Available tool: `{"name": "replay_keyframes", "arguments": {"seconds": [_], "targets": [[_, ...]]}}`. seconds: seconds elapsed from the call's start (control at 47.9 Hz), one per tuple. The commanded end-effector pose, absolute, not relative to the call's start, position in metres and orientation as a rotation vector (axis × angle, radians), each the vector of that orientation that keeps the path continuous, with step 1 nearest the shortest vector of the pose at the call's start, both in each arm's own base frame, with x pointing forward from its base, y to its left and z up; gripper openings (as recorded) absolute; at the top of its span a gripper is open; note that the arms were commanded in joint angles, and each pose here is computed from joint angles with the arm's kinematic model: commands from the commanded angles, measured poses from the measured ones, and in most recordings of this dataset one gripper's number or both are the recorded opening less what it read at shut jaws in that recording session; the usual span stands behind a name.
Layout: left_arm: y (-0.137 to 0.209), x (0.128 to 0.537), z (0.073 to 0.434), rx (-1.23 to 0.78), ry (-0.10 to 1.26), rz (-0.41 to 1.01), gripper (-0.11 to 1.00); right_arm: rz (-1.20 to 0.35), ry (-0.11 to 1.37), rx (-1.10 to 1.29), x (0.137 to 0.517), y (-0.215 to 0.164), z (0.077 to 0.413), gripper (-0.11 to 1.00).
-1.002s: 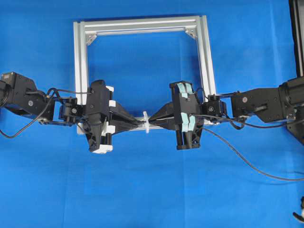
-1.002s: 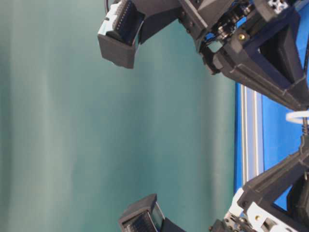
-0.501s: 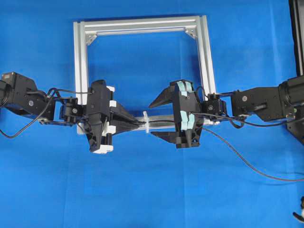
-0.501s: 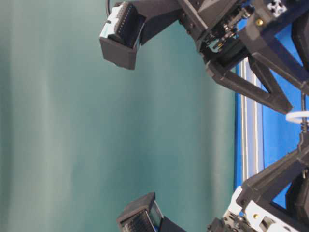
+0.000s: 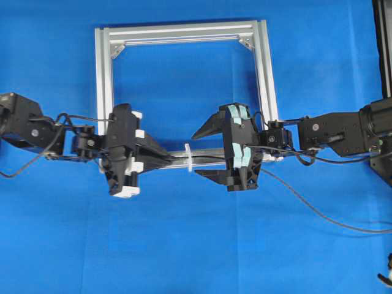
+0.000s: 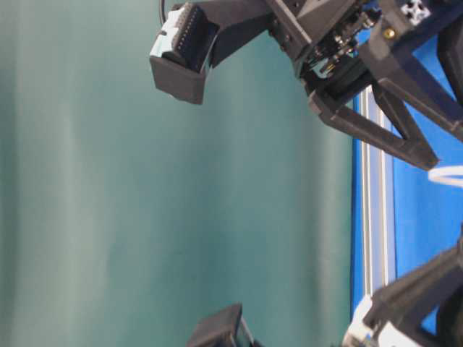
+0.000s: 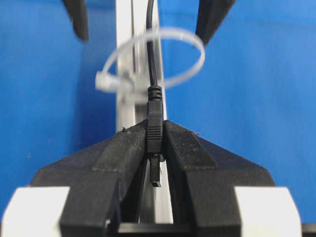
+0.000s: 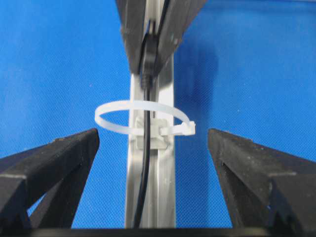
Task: Insert the wire through the string loop located in the center.
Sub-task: 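Pull the plug leftward with the left gripper, drawing cable through loop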
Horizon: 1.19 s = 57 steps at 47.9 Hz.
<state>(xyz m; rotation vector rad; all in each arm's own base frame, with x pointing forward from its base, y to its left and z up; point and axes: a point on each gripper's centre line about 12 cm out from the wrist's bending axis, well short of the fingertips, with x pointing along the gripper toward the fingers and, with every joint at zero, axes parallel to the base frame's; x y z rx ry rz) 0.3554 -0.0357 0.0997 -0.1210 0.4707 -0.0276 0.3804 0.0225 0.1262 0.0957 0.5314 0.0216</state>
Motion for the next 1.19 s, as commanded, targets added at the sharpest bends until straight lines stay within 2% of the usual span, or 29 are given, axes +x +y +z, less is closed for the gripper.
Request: {"name": "replay_keyframes", "arguments": {"seconds": [0.0, 0.397, 0.772, 0.96, 1.169], "targets": [[-0.037, 0.348, 0.113, -0.124, 0.436, -0.036, 0.08, 0.025, 0.505, 0.096, 0.384, 0.023, 0.135, 0.96], [-0.031, 0.284, 0.110, -0.121, 0.485, -0.040, 0.08, 0.027, 0.506, 0.095, 0.384, 0.024, 0.135, 0.96], [-0.042, 0.228, 0.119, -0.129, 0.479, -0.111, 0.08, 0.026, 0.506, 0.096, 0.384, 0.024, 0.135, 0.96], [-0.041, 0.216, 0.123, -0.158, 0.499, -0.110, 0.08, 0.028, 0.502, 0.090, 0.385, 0.024, 0.136, 0.96], [-0.043, 0.221, 0.121, -0.155, 0.550, -0.108, 0.08, 0.028, 0.501, 0.090, 0.385, 0.024, 0.136, 0.96]]}}
